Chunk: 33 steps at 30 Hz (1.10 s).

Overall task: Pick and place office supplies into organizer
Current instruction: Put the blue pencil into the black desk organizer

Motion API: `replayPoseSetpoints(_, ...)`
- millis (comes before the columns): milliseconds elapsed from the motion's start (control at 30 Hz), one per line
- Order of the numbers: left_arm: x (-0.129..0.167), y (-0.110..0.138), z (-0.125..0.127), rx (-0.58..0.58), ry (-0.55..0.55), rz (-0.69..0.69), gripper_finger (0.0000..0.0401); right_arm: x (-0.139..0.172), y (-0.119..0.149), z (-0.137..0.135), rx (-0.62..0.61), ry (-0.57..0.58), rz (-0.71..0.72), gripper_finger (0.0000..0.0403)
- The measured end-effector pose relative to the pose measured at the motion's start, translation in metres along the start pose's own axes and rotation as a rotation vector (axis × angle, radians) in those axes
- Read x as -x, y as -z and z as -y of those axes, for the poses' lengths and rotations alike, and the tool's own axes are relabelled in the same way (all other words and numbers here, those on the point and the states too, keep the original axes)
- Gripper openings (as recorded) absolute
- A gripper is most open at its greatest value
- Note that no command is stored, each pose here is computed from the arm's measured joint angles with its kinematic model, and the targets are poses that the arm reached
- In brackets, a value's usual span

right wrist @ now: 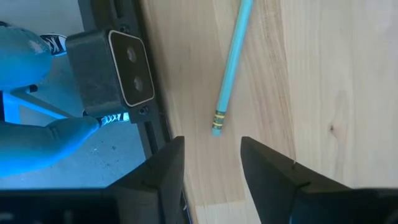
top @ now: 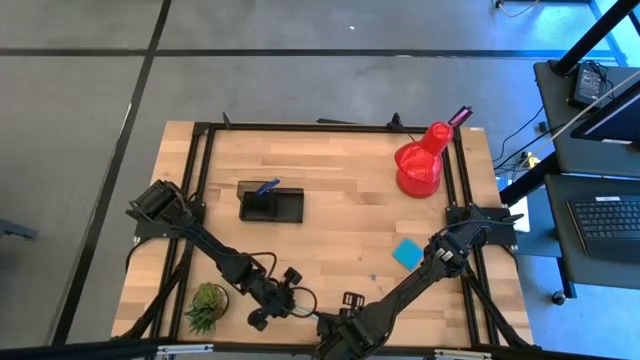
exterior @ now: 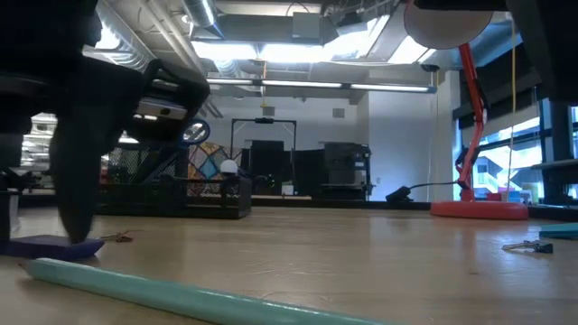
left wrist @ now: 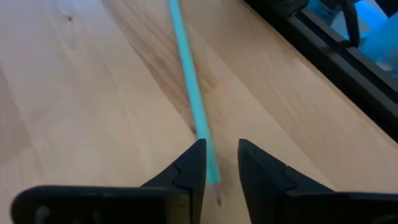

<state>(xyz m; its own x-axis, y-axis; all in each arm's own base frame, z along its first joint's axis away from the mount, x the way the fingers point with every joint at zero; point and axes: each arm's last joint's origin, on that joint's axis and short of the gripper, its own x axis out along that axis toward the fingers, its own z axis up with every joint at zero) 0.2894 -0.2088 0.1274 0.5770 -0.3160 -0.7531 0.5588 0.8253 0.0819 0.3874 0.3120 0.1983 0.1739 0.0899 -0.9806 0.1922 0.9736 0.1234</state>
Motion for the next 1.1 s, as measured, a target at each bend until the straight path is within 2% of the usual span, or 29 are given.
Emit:
replayPoseSetpoints(167, -0.002, 0.001, 0.000, 0.012, -0.007, -0.008, 0.0108, 0.000, 0.000, 0.000, 0.000, 0.000, 0.000, 0.0161)
replayPoseSetpoints(300, -0.011, 0.007, -0.001, 0.030, -0.036, -0.034, 0.0109, 0.000, 0.000, 0.000, 0.000, 0.000, 0.000, 0.0161)
replayPoseSetpoints(500, -0.023, 0.015, -0.003, 0.104, -0.042, -0.060, 0.0072, 0.000, 0.000, 0.000, 0.000, 0.000, 0.000, 0.0161)
replayPoseSetpoints(733, -0.023, 0.015, -0.004, 0.107, -0.040, -0.064, 0.0013, 0.000, -0.001, -0.001, -0.001, -0.007, 0.006, 0.0161)
replayPoseSetpoints(867, -0.023, 0.016, -0.004, 0.108, -0.040, -0.065, 0.0013, 0.000, -0.002, -0.002, -0.013, -0.019, 0.016, 0.0161)
replayPoseSetpoints(1000, -0.024, 0.016, -0.004, 0.137, -0.041, -0.065, 0.0021, 0.000, 0.000, -0.003, -0.106, -0.022, 0.016, 0.0161)
replayPoseSetpoints(1100, -0.024, 0.016, -0.004, 0.178, -0.043, -0.064, 0.0019, 0.000, 0.003, -0.006, -0.130, -0.024, 0.014, 0.0161)
